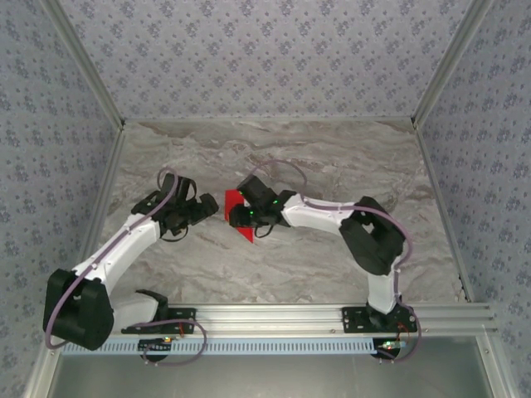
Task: Fold a paper plane with a square sheet of paper (pick it up from the middle)
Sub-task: Fold the wing for the fifth time at the center of the table.
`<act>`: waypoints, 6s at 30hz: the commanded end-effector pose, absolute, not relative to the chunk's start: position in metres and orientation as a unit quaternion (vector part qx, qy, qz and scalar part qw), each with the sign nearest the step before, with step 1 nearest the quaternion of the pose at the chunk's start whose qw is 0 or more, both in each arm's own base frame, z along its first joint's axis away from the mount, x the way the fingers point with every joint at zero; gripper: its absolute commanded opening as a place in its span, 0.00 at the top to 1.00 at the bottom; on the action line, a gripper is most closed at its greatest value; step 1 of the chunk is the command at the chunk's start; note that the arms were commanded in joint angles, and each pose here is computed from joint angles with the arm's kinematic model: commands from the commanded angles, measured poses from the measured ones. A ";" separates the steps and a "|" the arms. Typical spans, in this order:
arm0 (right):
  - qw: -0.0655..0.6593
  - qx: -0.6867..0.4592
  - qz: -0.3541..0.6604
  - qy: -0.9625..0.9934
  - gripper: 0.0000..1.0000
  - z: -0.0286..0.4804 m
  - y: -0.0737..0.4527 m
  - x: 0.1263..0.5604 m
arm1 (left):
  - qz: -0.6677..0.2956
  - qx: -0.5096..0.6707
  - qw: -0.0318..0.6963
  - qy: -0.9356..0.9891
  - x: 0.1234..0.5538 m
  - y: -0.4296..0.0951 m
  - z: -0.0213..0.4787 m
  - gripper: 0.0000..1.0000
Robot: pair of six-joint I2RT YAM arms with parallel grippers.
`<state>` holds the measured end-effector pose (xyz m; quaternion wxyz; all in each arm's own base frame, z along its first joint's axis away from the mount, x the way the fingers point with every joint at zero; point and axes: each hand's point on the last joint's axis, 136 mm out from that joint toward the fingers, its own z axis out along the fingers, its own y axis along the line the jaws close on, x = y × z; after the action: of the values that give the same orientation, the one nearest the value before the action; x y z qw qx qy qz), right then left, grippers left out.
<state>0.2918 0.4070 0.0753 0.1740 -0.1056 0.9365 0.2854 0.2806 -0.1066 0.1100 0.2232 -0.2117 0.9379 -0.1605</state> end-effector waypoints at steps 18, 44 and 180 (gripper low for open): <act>0.116 -0.190 0.148 0.964 0.64 0.007 0.383 0.286 | -0.155 -0.222 0.216 0.938 0.279 -0.099 0.106 0.01; 0.208 -0.076 0.274 0.936 0.70 0.078 0.311 0.273 | -0.287 -0.193 0.178 0.921 0.276 -0.155 0.099 0.01; 0.455 -0.446 0.039 0.770 0.24 0.055 0.300 0.252 | -0.411 -0.161 0.038 0.897 0.273 -0.298 0.066 0.96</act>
<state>0.2434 0.2899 0.0472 0.4350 -0.4455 0.7810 0.0494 0.2691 -0.2928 0.0457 0.0256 -0.1710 0.9015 -0.3967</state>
